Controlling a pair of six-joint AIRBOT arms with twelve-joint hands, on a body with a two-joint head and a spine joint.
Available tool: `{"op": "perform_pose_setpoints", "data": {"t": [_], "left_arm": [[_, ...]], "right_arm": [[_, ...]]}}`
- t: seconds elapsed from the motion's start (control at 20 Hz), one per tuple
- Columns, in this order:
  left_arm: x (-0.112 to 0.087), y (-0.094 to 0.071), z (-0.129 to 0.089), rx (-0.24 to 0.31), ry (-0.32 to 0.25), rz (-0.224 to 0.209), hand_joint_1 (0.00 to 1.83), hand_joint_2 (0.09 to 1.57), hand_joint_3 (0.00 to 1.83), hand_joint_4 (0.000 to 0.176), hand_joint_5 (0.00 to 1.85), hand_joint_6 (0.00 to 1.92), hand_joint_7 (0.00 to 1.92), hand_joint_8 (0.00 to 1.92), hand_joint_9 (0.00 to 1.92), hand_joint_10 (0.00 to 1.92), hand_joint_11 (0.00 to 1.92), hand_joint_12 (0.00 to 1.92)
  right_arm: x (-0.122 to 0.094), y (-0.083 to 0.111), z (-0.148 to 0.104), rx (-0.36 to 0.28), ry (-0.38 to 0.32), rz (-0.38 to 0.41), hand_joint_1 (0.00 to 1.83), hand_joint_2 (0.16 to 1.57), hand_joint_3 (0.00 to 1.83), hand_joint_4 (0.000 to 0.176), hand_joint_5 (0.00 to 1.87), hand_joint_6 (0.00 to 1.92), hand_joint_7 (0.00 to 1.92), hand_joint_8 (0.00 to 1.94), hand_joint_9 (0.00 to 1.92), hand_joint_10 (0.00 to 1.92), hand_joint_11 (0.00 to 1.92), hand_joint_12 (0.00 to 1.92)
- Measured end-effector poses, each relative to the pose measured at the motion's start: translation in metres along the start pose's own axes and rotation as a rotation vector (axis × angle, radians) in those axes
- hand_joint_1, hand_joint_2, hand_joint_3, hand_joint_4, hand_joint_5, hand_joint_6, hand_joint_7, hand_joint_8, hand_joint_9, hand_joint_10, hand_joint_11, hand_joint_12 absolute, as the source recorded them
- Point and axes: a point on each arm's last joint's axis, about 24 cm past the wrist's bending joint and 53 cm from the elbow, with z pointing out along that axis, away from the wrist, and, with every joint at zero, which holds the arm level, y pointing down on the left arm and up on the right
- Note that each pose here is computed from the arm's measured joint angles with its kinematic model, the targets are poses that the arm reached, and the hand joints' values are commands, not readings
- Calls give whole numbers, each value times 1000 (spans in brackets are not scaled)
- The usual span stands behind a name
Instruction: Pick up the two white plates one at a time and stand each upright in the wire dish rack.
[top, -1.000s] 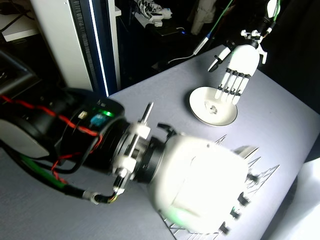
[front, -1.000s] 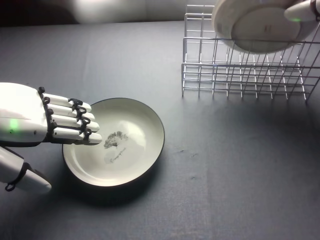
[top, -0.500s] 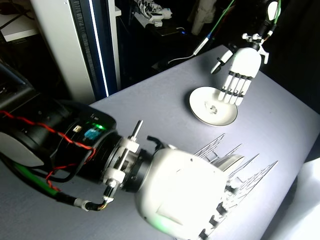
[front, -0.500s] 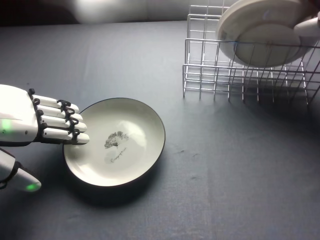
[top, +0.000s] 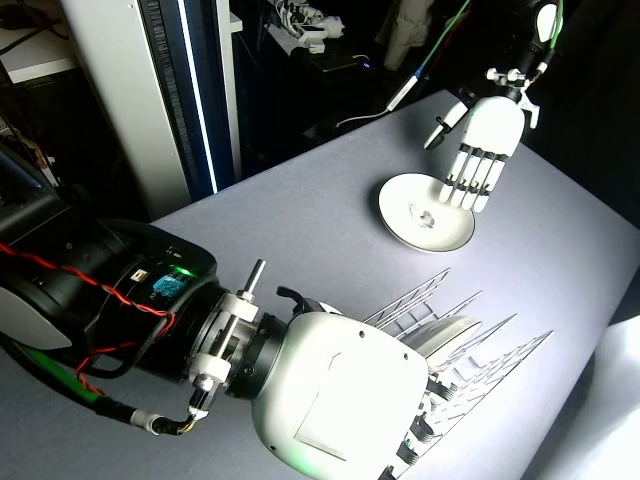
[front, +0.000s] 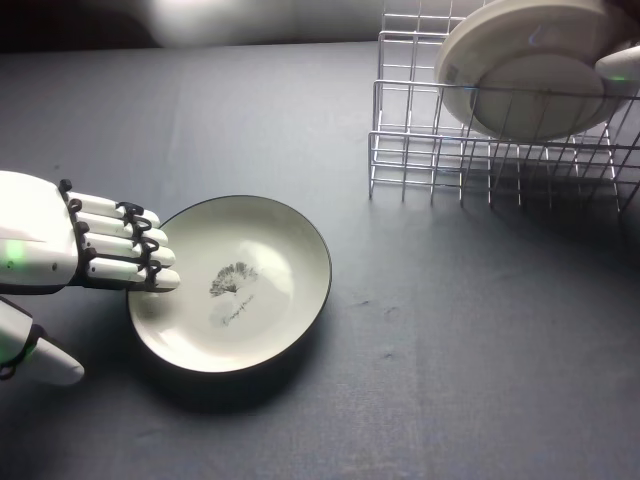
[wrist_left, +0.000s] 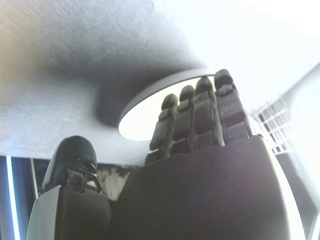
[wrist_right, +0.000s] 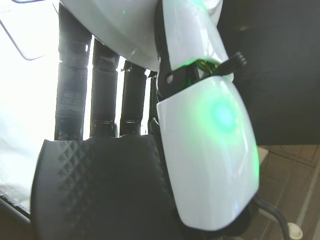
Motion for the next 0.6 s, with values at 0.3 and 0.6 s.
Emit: {"op": "perform_pose_setpoints", "data": {"t": [0.3,0.6], "left_arm": [[0,0,0,0,0,0,0,1217,0,0,0,0,0,0,0,0,0,0],[1,0,0,0,2,-4,0,1224,1,0,6,2,0,0,0,0,0,0]], "right_arm": [[1,0,0,1,5,-16,1195,1189,0,0,751,1328,915,1099,871,420,661,992],[7,26,5,-45,8,14,1281,1109,0,0,822,40,891,3,914,17,563,934]]}}
